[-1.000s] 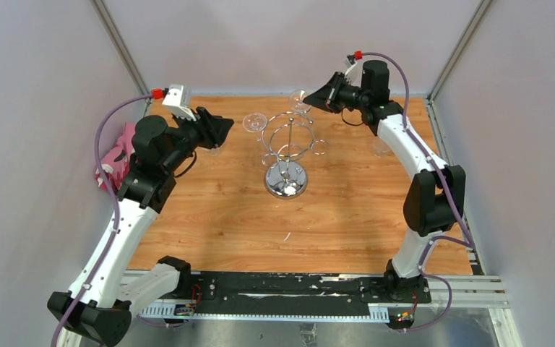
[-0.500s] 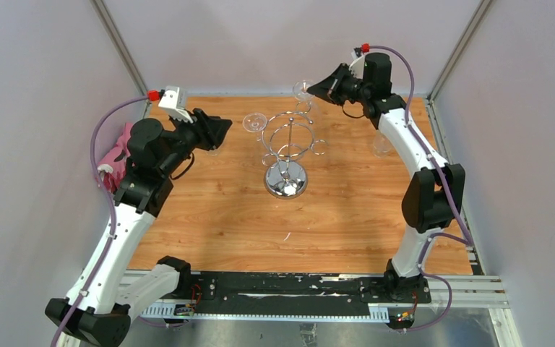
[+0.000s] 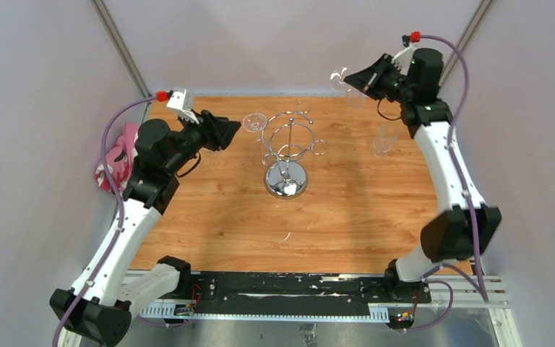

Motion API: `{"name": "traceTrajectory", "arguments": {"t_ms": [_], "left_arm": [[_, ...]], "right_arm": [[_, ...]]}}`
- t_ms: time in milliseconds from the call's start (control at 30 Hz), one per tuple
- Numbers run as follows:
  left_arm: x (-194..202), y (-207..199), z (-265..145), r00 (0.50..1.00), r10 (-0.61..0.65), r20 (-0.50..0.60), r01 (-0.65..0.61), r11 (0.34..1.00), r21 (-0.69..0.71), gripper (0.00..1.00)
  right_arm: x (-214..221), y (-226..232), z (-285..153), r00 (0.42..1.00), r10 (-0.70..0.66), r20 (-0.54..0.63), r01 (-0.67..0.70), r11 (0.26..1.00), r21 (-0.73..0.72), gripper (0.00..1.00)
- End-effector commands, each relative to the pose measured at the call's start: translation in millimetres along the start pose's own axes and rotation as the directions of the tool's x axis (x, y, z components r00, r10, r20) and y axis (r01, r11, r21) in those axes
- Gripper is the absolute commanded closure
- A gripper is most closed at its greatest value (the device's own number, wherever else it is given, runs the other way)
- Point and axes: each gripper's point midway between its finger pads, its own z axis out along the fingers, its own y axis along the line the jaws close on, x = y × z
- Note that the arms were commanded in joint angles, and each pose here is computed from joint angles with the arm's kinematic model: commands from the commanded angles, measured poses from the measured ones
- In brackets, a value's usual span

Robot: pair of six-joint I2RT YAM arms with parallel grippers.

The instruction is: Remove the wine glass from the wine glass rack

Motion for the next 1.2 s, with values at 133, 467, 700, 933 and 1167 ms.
{"name": "traceTrajectory", "arguments": {"t_ms": [133, 467, 700, 933, 1167], "left_arm": [[-41, -58, 26, 0.993, -0.061, 0.101, 0.025, 0.945, 0.326, 0.43], [-93, -130, 11, 0.949, -0.269, 0.162, 0.055, 0.651, 0.757, 0.40], [-92, -139, 1, 0.928, -0.368, 0.055, 0.105, 0.403, 0.909, 0.37], [-91, -137, 8, 0.931, -0.361, 0.059, 0.101, 0.408, 0.908, 0.36], [-92, -136, 8, 0.925, -0.376, 0.049, 0.116, 0.405, 0.907, 0.36]], "right_arm": [[3, 140, -141, 0.952, -0.216, 0.218, 0.276, 0.913, -0.300, 1.00], [41, 233, -247, 0.923, -0.197, 0.332, 0.369, 0.699, -0.612, 1.00], [43, 269, -282, 0.938, -0.128, 0.322, 0.337, 0.548, -0.766, 1.00], [36, 283, -295, 0.975, -0.020, 0.220, 0.210, 0.403, -0.891, 1.00], [42, 288, -281, 0.991, -0.009, 0.132, 0.127, 0.354, -0.926, 1.00]]}}
